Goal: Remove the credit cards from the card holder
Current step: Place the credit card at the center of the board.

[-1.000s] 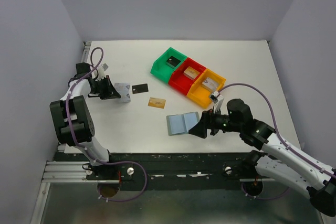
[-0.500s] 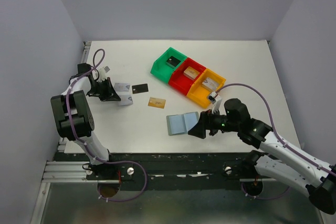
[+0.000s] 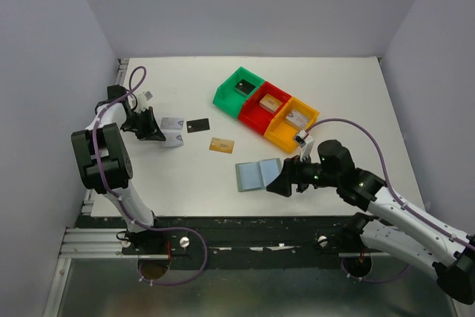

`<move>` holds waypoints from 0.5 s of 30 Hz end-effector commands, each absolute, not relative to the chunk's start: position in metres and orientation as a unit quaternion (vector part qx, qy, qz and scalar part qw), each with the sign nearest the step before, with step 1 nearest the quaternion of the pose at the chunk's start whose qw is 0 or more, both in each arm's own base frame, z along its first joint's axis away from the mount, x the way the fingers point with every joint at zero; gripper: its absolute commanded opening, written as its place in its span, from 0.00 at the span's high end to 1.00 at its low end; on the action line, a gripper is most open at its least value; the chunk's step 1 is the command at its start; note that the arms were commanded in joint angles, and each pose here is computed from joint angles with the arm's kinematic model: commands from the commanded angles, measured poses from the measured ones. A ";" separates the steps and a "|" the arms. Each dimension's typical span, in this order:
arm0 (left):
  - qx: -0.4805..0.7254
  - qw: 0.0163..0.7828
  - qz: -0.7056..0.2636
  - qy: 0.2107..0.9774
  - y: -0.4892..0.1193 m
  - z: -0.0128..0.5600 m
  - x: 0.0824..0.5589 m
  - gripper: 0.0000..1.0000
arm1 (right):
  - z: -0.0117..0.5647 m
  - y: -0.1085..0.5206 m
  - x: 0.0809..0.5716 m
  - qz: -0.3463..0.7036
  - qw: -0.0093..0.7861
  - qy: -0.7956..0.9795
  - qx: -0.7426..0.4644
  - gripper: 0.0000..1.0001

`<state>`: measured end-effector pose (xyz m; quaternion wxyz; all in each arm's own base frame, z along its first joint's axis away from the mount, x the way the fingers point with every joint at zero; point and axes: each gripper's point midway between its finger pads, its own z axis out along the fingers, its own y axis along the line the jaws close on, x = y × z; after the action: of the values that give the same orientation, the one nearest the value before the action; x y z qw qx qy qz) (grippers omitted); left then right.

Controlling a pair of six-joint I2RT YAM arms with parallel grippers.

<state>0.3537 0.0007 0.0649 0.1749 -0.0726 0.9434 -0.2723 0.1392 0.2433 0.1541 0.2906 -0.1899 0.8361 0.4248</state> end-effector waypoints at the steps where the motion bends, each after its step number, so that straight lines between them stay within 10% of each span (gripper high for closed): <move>1: -0.075 0.158 -0.241 0.955 0.017 0.055 0.352 0.98 | 0.147 0.237 0.137 0.413 0.294 0.840 -0.193 0.11; 15: -0.083 0.161 -0.229 0.957 0.027 0.057 0.360 0.87 | 0.139 0.234 0.137 0.404 0.290 0.847 -0.191 0.11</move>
<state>0.3573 0.0126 0.0600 0.1611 -0.0817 0.9495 -0.2566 0.1370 0.2395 0.1497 0.2933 -0.1907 0.8369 0.4210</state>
